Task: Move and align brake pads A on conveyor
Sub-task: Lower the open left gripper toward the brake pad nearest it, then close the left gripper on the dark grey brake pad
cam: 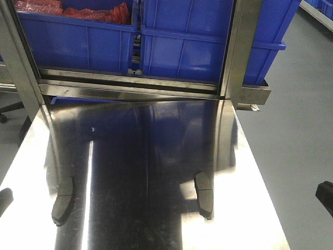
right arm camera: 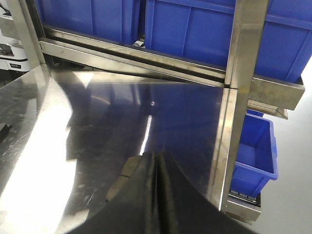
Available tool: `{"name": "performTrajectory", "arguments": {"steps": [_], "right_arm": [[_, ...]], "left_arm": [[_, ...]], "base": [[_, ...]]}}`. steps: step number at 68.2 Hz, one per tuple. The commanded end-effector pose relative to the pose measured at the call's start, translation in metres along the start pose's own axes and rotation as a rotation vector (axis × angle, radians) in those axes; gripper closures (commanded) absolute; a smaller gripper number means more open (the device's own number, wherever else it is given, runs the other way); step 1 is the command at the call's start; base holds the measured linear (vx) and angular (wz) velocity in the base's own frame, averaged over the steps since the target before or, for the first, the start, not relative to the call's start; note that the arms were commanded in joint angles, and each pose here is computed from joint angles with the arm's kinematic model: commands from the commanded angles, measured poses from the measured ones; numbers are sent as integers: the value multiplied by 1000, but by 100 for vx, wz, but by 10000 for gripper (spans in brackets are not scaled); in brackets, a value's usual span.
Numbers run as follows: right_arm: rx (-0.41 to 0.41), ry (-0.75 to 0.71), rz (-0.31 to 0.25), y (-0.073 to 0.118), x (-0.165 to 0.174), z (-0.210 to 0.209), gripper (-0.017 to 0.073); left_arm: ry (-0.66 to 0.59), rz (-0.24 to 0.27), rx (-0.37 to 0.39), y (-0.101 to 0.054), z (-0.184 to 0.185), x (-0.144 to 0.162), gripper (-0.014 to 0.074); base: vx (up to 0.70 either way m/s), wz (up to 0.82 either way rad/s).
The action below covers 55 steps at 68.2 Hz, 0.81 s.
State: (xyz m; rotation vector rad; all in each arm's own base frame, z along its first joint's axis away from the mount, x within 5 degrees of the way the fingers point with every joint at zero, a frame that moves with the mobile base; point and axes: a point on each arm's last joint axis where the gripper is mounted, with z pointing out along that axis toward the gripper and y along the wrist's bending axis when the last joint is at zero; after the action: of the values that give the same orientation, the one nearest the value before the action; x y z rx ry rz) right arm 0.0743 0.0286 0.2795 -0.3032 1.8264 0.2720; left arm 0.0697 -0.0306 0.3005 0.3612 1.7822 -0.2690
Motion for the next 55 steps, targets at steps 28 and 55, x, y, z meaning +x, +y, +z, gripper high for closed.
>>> {"name": "performTrajectory", "arguments": {"steps": [28,55], "right_arm": [[15,-87,-3,-1,-14,-1,565],[15,-87,-3,-1,-14,-1,565]], "left_arm": [[37,-187,49,-1,20,-10,-66],[525,-282,1,16,139,-4,-51]], "base": [[0,0],[0,0]]}}
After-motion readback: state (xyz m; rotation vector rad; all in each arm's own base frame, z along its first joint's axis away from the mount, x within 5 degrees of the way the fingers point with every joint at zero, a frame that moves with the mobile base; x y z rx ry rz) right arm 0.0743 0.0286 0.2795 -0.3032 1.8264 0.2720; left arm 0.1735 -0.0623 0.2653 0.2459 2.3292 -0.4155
